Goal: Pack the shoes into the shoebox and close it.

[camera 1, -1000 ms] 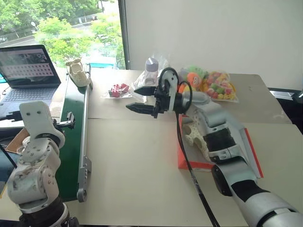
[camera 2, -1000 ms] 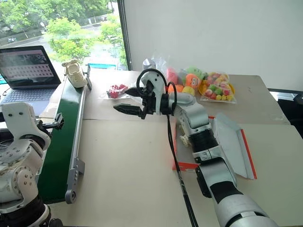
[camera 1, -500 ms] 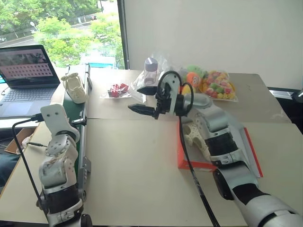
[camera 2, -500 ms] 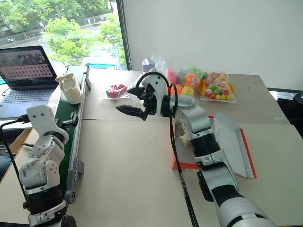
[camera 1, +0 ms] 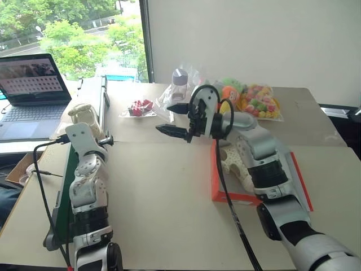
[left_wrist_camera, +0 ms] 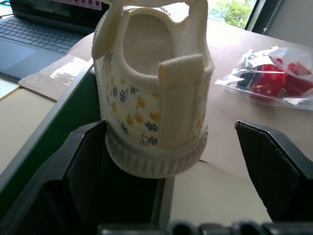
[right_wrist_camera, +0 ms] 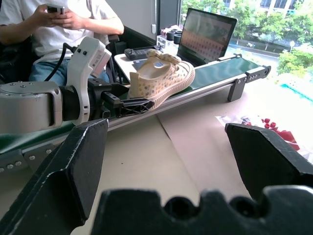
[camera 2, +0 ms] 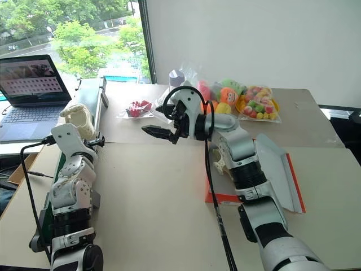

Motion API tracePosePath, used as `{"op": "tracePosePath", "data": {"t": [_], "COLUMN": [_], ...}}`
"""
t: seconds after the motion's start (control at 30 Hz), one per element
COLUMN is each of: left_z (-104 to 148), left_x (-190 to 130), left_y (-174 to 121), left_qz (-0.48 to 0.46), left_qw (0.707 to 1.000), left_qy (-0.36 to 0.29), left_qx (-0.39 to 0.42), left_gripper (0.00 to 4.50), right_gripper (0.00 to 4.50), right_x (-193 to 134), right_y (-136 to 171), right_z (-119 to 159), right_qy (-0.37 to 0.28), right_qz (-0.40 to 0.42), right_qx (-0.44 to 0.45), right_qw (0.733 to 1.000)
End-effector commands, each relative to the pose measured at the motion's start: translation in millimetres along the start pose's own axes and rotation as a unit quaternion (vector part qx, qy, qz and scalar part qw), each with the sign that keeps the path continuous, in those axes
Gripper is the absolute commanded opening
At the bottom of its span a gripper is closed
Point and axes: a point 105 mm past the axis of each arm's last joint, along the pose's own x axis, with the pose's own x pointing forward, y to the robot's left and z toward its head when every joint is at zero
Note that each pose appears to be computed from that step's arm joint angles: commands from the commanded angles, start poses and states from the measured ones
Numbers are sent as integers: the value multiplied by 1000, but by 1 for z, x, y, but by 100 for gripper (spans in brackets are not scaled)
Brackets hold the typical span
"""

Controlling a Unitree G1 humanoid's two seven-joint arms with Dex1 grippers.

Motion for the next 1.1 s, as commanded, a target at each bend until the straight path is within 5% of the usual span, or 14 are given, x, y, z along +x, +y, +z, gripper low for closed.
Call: {"op": "tracePosePath", "data": {"t": [0.03, 0.13, 0.27, 0.5, 0.63, 0.73, 0.93, 1.1], "left_z": [4, -3, -7, 8, 44, 66, 90, 102], "left_x": [3, 3, -2, -5, -11, -28, -59, -73], "left_y": [13, 20, 12, 16, -15, -60, -118, -145], "left_qz": [33, 47, 23, 31, -46, -155, -277, -324], "left_qw": [999, 999, 999, 999, 994, 978, 946, 929], "left_qy": [-5, 7, 9, -18, -93, -136, -159, -162], "left_qx": [-9, -19, -41, -34, -21, -25, -58, -78], "left_gripper": [448, 448, 338, 239, 239, 239, 239, 239], "right_gripper": [450, 450, 450, 450, 450, 450, 450, 450], "right_x": [-4, -5, -3, -1, -3, -11, -29, -33], "right_y": [-3, -5, -6, -8, -15, -41, -80, -86], "right_z": [15, 15, 16, 18, 28, 48, 57, 51], "right_qy": [-17, -16, -15, -18, -52, -117, -182, -183], "right_qz": [-10, -15, -16, -21, -35, -86, -160, -183], "right_qx": [-22, -23, -26, -28, 28, 155, 309, 351], "right_qw": [1000, 1000, 999, 999, 998, 977, 919, 900]}}
